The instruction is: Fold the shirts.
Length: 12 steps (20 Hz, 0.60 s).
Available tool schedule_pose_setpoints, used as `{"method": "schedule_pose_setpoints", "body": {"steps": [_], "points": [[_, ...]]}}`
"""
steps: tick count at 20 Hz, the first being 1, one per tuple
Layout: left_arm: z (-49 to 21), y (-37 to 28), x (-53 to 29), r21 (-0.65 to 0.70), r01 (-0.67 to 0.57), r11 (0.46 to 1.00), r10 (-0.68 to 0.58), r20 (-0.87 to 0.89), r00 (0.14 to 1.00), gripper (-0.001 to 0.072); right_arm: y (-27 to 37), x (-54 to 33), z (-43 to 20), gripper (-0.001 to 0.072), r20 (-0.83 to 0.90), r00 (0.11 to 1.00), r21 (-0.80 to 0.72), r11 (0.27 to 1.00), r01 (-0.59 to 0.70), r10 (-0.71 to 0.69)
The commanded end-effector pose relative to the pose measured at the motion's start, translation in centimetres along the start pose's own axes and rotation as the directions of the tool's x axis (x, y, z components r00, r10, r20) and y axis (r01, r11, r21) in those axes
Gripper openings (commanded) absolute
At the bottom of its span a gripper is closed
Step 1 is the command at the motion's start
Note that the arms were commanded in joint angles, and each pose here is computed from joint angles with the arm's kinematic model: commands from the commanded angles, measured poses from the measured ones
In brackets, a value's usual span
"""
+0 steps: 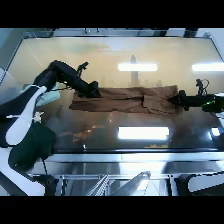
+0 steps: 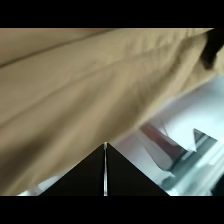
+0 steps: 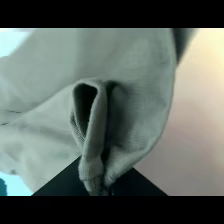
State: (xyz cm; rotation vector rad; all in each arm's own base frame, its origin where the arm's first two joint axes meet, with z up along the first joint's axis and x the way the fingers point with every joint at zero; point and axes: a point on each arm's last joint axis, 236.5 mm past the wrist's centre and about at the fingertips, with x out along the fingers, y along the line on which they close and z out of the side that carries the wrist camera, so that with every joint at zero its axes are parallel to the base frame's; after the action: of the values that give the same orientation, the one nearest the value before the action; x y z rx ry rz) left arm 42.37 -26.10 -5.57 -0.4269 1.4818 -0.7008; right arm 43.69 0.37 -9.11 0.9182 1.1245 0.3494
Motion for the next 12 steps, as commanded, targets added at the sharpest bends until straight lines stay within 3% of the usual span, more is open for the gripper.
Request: {"method": "schedule_pose_setpoints", "body": {"steps": [1, 4, 8, 12], "points": [[0.8, -1.1, 4.7, 0.044, -0.020, 0.999, 0.019, 0.018, 1.000, 0.0009, 1.6, -0.5, 0.5, 0.0018, -0.011, 0.999, -0.009, 0.999, -0.039, 0.039], [2.1, -3.9, 8.4, 0.131, -0.018, 0.991, 0.017, 0.009, 1.000, 0.0007, 2.8, -2.7, 0.4, 0.0017, -0.051, 0.993, -0.023, 0.994, -0.107, 0.105], [4.3, -3.3, 11.5, 0.181, -0.193, 0.964, 0.187, 0.051, 0.981, 0.0007, 3.4, -6.2, 0.8, 0.0017, -0.064, 0.984, -0.024, 0.985, -0.170, 0.168], [2.9, -4.7, 15.2, 0.213, -0.188, 0.959, 0.192, -0.001, 0.981, 0.0010, 3.8, -8.4, 0.8, 0.0017, -0.078, 0.975, -0.030, 0.977, -0.209, 0.206]]}}
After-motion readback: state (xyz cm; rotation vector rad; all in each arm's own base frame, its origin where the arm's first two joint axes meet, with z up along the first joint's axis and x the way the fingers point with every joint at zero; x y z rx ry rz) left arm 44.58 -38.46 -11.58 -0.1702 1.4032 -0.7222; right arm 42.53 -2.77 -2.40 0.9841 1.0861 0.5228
